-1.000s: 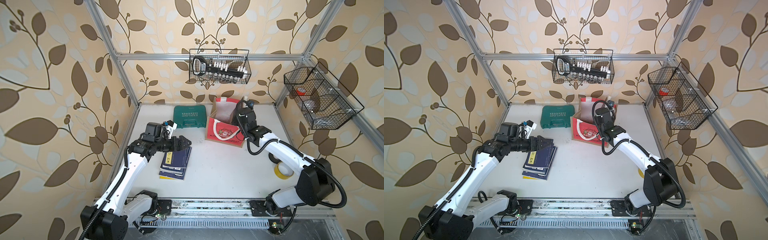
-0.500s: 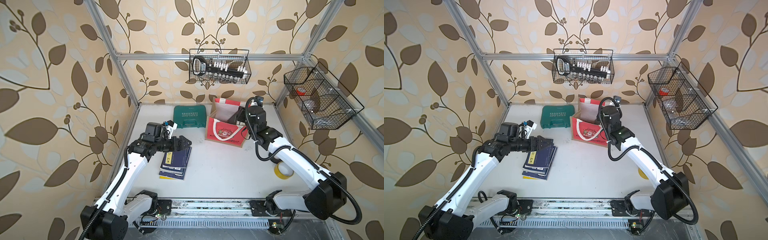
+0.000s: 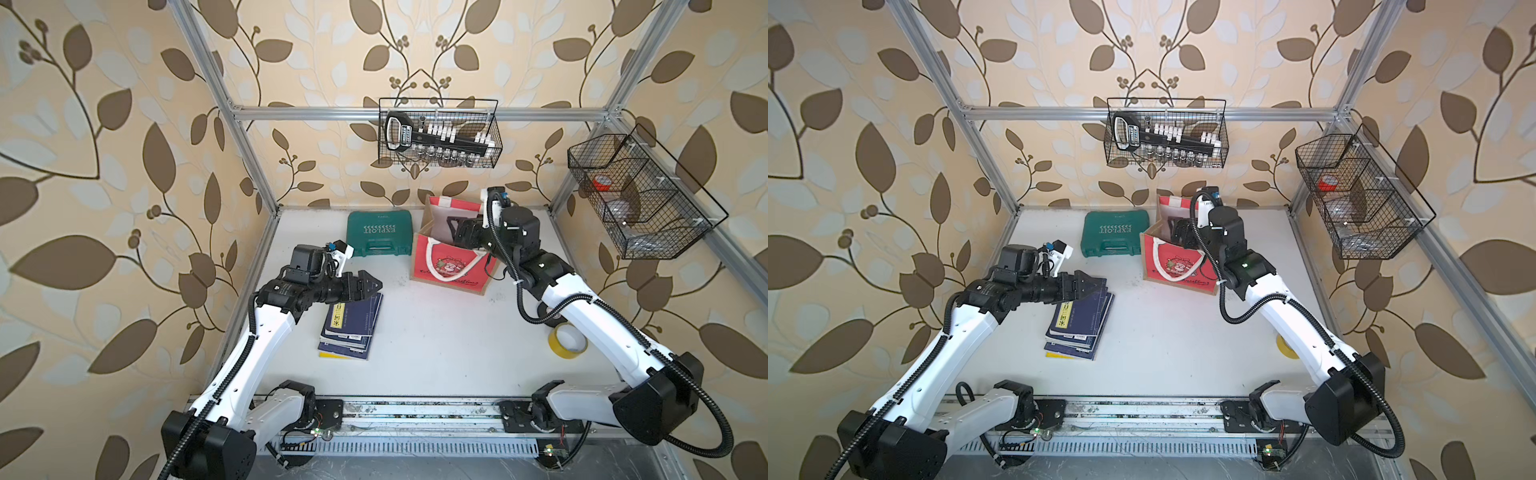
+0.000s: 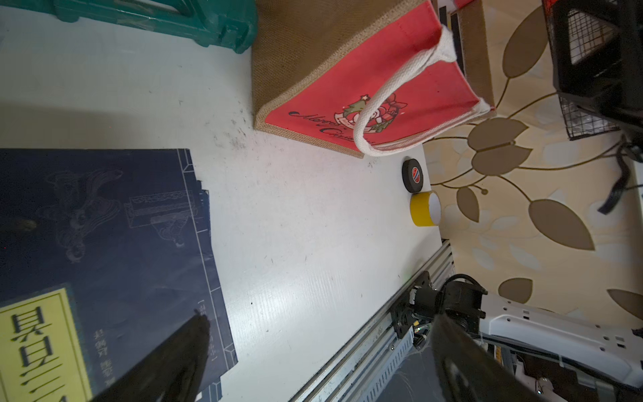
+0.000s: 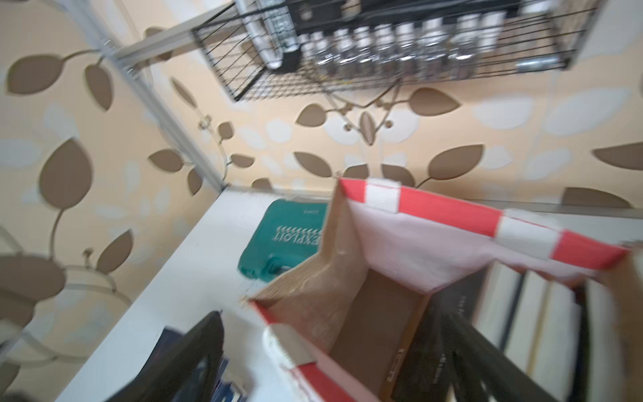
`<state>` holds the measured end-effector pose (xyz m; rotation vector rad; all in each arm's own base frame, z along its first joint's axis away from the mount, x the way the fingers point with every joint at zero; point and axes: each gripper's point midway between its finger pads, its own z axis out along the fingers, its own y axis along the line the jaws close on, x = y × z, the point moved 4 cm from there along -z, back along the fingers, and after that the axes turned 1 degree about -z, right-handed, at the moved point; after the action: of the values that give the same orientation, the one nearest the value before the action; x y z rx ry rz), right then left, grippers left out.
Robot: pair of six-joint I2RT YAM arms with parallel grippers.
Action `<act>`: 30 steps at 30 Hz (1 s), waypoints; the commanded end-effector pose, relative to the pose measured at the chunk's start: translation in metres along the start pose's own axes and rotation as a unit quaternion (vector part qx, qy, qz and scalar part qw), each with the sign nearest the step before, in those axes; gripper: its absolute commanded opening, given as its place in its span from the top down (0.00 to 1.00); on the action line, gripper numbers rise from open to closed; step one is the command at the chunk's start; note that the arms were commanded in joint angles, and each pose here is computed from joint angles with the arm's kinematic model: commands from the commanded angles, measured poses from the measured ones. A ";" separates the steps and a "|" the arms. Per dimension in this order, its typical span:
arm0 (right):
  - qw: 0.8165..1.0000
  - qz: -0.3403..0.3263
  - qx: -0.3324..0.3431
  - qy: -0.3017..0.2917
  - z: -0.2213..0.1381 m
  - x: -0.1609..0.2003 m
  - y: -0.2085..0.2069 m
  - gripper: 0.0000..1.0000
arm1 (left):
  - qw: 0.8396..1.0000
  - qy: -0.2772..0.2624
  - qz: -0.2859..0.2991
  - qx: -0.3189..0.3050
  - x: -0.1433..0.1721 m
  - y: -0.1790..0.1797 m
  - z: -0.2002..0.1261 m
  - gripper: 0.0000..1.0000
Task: Put the books into the canvas bag
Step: Place the book in the canvas bag, then pick up the book from the book.
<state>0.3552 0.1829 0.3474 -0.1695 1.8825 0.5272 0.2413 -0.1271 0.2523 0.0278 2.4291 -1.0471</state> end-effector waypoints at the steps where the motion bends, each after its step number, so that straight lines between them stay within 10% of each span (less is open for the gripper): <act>1: 0.991 -0.060 -0.115 0.041 -0.007 0.015 0.053 0.01 | 0.998 -0.023 -0.024 -0.055 -0.011 0.013 -0.004 0.01; 12: 0.969 -0.040 -0.215 0.114 -0.015 0.101 0.111 0.01 | 0.976 -0.049 -0.138 -0.164 -0.014 0.070 -0.009 0.01; 30: 0.947 0.026 -0.189 0.258 0.025 0.237 0.116 0.01 | 0.956 -0.033 -0.206 -0.204 0.004 0.104 -0.003 0.01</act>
<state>0.2497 0.3247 0.1671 -0.5923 2.2479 0.9181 0.2596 -0.0575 0.1860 -0.6168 2.5971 -0.6884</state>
